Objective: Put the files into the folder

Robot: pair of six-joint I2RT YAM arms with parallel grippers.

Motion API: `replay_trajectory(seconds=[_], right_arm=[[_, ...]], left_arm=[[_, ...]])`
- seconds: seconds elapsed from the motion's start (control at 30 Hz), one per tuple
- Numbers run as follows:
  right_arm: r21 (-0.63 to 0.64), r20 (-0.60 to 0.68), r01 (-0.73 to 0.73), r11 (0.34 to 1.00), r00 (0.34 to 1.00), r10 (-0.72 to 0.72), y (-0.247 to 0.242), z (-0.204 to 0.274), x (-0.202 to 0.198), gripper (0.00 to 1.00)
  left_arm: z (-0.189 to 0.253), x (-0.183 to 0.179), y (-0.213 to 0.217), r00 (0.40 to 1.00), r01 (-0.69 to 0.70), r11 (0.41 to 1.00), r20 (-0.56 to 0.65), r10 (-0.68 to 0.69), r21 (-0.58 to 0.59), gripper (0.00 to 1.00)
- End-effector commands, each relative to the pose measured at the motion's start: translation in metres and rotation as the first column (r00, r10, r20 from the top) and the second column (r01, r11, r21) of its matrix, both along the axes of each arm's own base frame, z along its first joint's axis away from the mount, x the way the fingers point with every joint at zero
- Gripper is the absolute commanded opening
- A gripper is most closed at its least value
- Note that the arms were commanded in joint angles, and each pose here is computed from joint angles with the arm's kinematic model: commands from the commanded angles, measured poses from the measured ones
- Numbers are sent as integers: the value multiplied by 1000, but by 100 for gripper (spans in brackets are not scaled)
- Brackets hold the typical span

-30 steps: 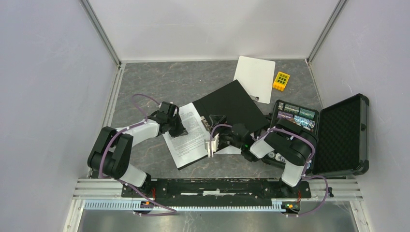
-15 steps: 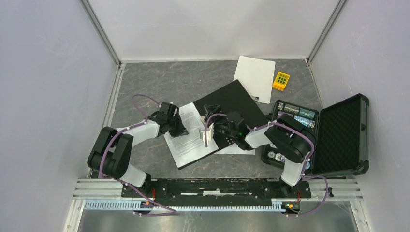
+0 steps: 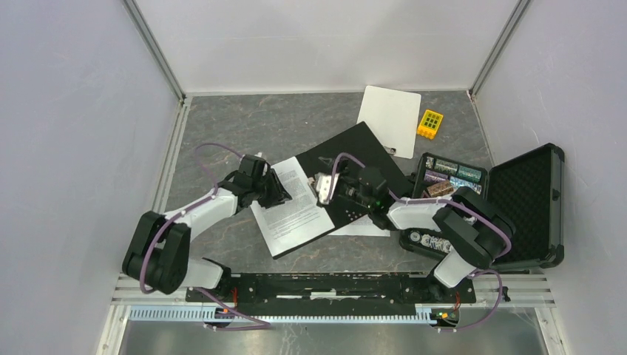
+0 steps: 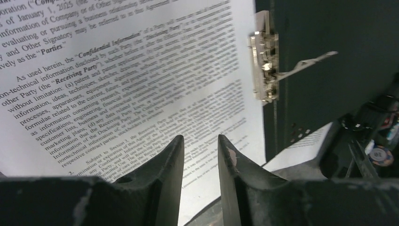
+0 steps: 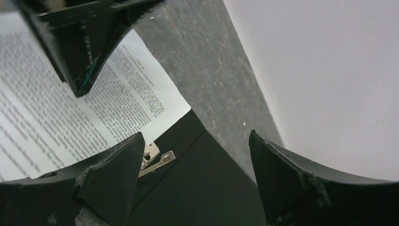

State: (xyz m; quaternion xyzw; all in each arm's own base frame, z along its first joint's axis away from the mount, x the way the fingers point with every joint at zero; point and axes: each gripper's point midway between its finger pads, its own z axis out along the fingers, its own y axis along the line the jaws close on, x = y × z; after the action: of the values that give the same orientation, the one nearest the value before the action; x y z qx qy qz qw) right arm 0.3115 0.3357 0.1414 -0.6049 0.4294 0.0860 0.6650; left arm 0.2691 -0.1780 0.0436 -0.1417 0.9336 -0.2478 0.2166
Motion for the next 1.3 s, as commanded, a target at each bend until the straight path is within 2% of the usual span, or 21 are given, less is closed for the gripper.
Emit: replay_trajectory(seconds=[0.0,0.1,0.2,0.3,0.37,0.57,0.73,0.87,1.07,1.27], right_arm=[[141,-406,264,954,895,-188,-6,17,23,84],[160,-552,351,923,806,-211,-7,17,23,76],[133,-670,427,894,704,-236,-7,14,22,72],[50,-750,467,883,601,-276,-2,8,26,55],[29,-777,488,872,560,-288,-1,7,30,45],[-52,-831,481,875,465,-304,1,-15,35,28],[-87,-841,428,900,452,-297,2,-27,35,36],[-103,-851,424,900,431,-301,1,-36,42,32],[-85,-864,414,906,423,-274,4,-39,45,34],[-68,-873,408,910,417,-252,7,-41,46,31]], left_arm=[[45,11,-8,995,-1,998,98,7,-63,40],[47,12,4,993,-20,1000,116,20,-6,41],[38,8,15,996,-21,999,89,19,31,39],[29,3,20,997,-22,999,70,19,37,34],[19,-2,22,998,-26,999,57,24,37,32],[-6,-15,28,999,-31,998,10,31,57,30],[-15,-19,31,1000,-26,997,-2,26,76,30],[-21,-22,33,1000,-21,996,-19,23,91,29],[-27,-24,32,999,-24,996,-29,27,84,28],[-30,-26,33,999,-24,996,-36,28,91,28]])
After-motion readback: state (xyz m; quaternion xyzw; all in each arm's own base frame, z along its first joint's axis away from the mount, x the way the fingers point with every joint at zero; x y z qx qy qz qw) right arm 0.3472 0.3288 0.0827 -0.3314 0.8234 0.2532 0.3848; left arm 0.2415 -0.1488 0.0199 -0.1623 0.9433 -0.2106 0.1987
